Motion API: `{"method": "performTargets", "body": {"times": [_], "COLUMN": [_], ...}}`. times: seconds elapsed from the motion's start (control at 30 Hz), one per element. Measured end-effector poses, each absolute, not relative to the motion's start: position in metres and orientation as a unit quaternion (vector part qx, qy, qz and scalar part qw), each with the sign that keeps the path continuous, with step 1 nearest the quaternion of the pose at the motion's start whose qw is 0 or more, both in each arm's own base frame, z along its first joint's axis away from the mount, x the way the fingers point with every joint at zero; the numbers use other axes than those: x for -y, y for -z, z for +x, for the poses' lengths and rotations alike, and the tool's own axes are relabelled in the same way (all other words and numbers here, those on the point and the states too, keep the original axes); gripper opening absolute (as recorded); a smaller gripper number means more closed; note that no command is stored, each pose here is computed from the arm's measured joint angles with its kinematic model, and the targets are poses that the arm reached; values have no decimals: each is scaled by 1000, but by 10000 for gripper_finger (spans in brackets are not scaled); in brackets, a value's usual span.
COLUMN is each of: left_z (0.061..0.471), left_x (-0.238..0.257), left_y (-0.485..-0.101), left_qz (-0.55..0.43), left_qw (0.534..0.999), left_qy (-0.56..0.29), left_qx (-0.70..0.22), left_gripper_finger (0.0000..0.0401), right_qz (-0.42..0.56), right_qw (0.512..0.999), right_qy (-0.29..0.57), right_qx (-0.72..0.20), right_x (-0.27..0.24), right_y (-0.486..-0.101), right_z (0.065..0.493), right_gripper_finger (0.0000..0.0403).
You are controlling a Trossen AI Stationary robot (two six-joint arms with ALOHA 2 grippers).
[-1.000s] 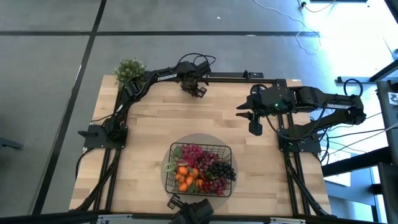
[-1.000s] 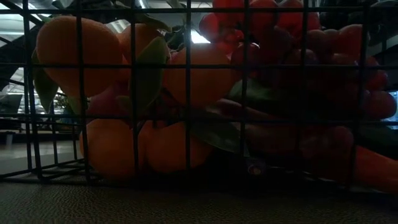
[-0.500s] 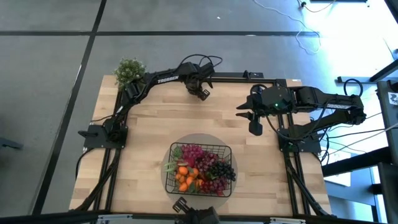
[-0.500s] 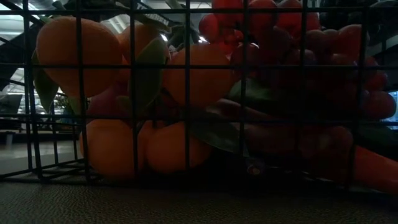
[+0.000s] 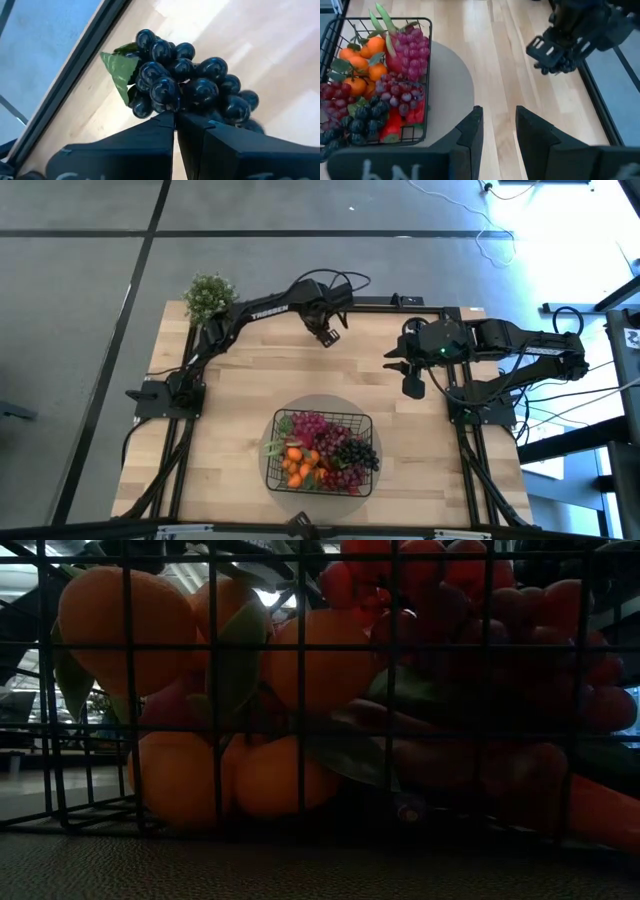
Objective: Build produce basket
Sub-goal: Put the purple grapes into the black wire basket
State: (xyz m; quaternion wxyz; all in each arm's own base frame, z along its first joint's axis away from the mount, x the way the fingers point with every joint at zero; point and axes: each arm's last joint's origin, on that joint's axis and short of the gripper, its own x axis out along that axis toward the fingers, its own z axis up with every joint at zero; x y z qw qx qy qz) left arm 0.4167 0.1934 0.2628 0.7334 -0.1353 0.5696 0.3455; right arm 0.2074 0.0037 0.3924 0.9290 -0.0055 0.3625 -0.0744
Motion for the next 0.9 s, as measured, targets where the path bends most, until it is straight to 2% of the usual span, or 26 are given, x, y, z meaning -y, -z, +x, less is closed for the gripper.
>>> {"method": "performTargets", "body": {"times": [0.27,0.53,0.9], "left_z": [422,414,401], "left_x": [-158,-122,-61], "left_y": [-299,-318,-352], "left_qz": [-95,-73,-49], "left_qw": [750,746,775], "left_qy": [-320,-306,-259], "left_qx": [-571,-587,-575], "left_gripper_finger": [0,0,0], "right_qz": [-5,37,69], "right_qw": [928,908,916], "right_qy": [75,96,107], "right_qx": [-366,-406,-379], "right_x": [-4,-3,-2], "right_y": [-392,-387,-398], "right_z": [207,194,170], "right_gripper_finger": [100,100,100]}}
